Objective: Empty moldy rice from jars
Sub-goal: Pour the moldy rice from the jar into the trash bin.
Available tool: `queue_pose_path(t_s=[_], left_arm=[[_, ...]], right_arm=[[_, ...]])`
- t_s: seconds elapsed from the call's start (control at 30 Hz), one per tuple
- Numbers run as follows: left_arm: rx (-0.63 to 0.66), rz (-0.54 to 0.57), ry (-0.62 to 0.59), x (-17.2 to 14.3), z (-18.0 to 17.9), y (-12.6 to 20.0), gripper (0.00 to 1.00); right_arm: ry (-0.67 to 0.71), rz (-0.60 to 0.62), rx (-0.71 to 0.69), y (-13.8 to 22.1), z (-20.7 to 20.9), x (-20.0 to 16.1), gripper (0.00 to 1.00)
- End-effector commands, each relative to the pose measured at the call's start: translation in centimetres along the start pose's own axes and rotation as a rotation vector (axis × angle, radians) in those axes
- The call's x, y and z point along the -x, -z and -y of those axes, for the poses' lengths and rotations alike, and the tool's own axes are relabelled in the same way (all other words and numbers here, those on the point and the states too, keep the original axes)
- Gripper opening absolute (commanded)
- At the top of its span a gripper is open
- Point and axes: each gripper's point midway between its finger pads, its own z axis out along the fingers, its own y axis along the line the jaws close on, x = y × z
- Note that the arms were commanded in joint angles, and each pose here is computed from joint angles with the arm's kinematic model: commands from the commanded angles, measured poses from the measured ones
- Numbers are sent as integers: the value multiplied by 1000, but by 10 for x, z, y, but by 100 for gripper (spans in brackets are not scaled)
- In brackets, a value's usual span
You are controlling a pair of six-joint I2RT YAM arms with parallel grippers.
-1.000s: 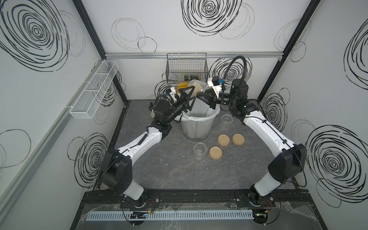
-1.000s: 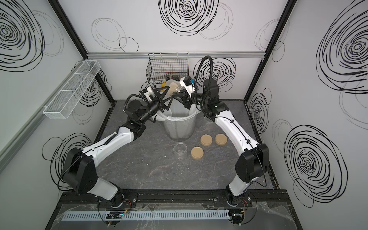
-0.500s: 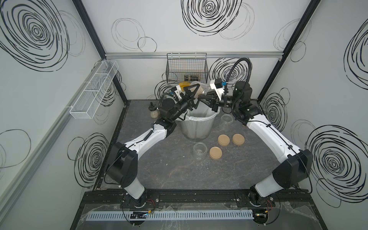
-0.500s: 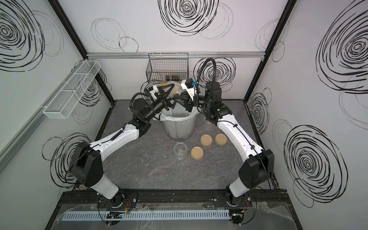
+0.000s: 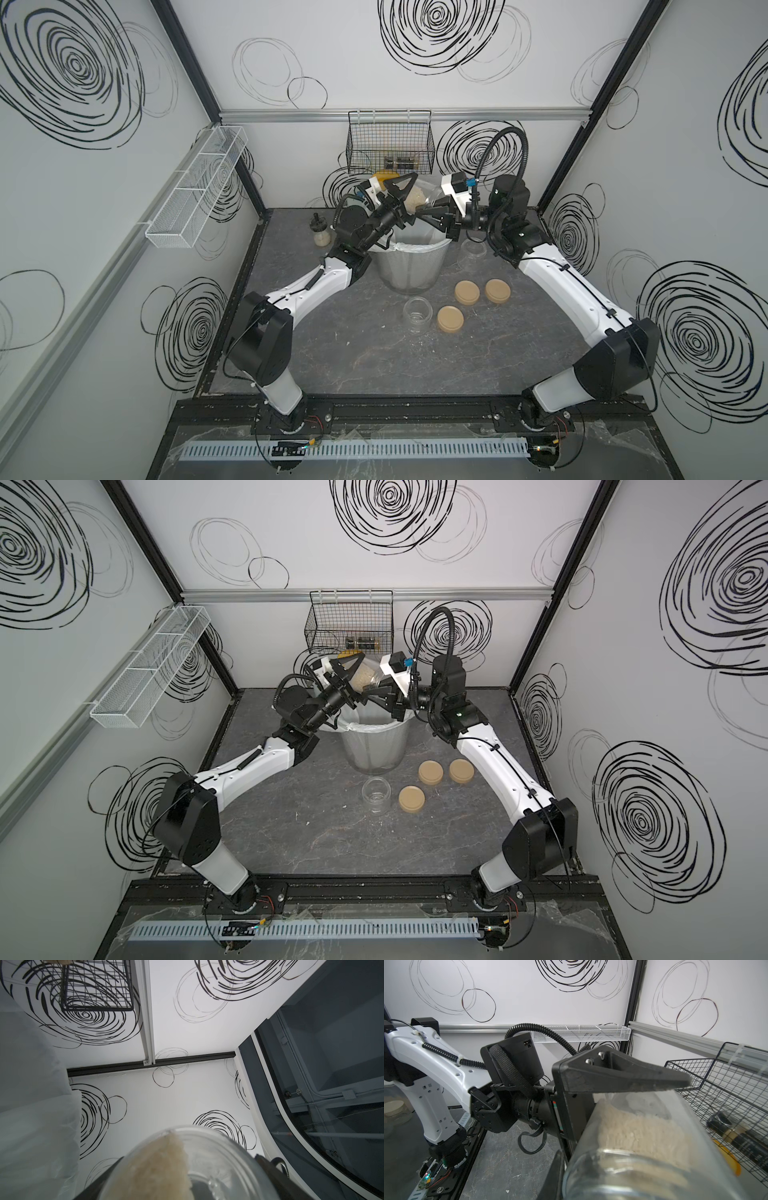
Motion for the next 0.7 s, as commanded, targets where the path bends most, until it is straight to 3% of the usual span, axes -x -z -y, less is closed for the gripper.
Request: queue_pose_path(t_s=[0.0,0.17,0.37,0.47,0.57,0.67], left_arm=[[-162,-24,-37,-14,46,-4,99],[-200,-37,-21,-21,47,-4,76],[-217,-42,-25,-24,49,-4,65],[-227,-35,-24,-21,51,-3,60],[-230,-20,-37,-15,52,0,60],[-230,7,-62,-6,56,5,60]], right_arm=[[99,54,98,3,-29,24,0],[81,47,75,-1,-22,20,0],[77,43,45,-2,-15,19,0],[68,41,-20,-1,-5,19,17],[73,48,-79,3,1,20,47],[77,50,-98,7,1,21,63]])
